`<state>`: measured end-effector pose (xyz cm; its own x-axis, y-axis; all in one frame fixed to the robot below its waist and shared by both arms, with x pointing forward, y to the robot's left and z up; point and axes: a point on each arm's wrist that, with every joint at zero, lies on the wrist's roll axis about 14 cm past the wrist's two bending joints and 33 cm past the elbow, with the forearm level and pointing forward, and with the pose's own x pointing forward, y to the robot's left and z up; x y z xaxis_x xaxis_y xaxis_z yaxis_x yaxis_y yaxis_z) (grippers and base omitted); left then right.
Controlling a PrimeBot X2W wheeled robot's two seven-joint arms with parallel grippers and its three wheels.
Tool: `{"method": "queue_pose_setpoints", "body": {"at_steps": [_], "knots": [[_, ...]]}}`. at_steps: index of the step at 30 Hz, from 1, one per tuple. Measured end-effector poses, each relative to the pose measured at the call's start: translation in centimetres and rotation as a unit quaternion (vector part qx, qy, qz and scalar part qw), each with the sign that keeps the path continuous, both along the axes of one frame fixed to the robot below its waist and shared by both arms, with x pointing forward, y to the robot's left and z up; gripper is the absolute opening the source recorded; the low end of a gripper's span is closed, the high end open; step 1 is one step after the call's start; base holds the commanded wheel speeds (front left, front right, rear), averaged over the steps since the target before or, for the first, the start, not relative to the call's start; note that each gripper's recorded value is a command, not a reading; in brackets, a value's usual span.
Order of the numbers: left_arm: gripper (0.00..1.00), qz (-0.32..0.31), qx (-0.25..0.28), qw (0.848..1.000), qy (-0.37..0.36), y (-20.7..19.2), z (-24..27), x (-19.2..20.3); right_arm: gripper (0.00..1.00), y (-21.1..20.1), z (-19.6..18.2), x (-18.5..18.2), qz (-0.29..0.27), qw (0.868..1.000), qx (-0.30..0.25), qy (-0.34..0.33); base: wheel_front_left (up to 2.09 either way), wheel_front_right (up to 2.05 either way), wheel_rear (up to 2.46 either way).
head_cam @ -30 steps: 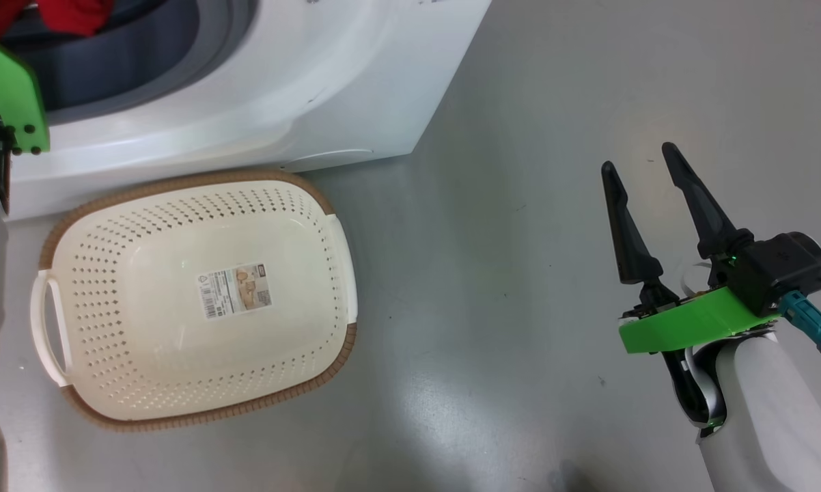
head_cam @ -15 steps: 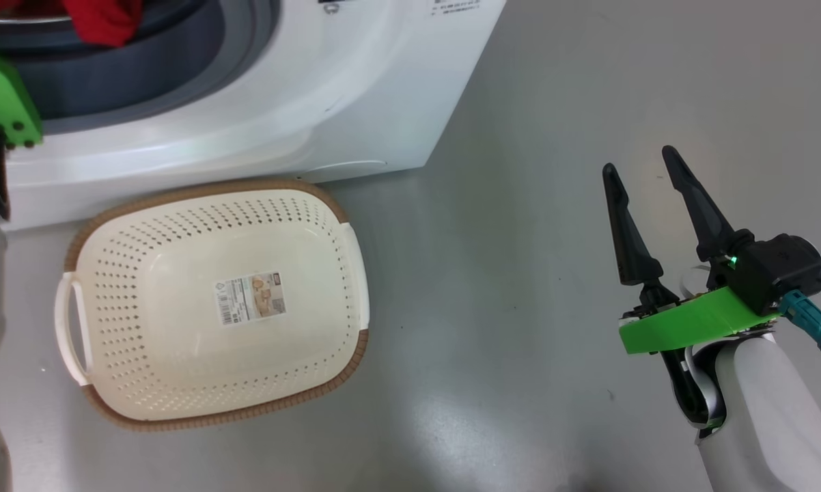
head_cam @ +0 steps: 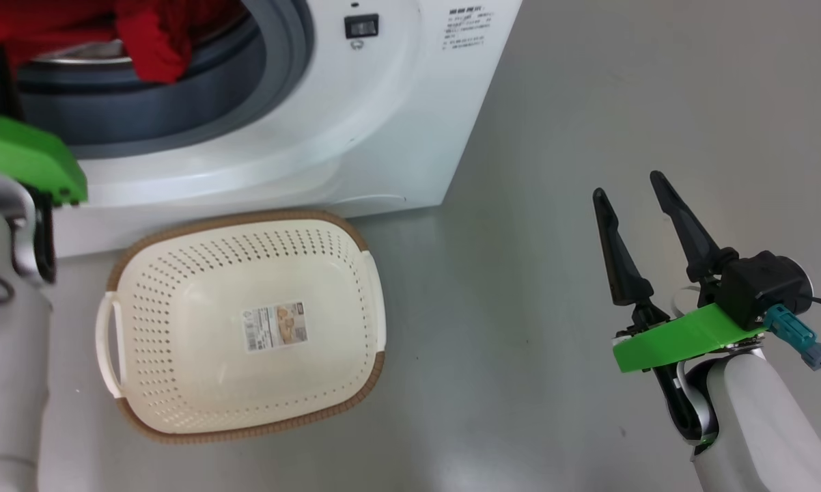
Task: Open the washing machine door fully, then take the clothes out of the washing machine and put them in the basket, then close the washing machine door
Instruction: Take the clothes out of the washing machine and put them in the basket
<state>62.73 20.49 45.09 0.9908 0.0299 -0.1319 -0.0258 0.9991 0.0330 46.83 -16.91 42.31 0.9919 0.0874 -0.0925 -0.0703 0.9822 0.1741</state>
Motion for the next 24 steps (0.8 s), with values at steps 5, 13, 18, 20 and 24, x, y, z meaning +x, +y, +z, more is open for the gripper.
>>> {"method": "queue_pose_setpoints", "body": {"at_steps": [5,13,18,20,24], "knots": [[0.0,0.014,-0.005,0.999,-0.034,1.0,1.7,-2.4,1.0,0.4,1.4,-0.2,0.005,1.0,0.003,-0.015,0.0,0.0,0.0],[0.0,0.029,-0.028,0.992,-0.124,1.3,7.2,-5.8,1.0,0.8,2.4,-2.0,0.008,1.0,0.006,-0.019,0.0,0.0,0.0],[0.0,0.03,-0.038,0.985,-0.168,1.2,9.8,-8.5,1.0,0.9,3.9,-2.4,0.009,0.999,0.01,-0.036,0.0,0.0,0.0],[0.0,0.031,-0.039,0.982,-0.183,1.3,10.8,-9.1,1.0,0.9,4.1,-2.8,0.008,0.999,0.01,-0.037,0.0,0.0,0.0],[0.0,0.024,-0.039,0.972,-0.23,1.0,14.0,-10.4,1.0,0.9,4.6,-3.1,0.009,0.999,0.011,-0.043,0.0,0.0,0.0]]}}
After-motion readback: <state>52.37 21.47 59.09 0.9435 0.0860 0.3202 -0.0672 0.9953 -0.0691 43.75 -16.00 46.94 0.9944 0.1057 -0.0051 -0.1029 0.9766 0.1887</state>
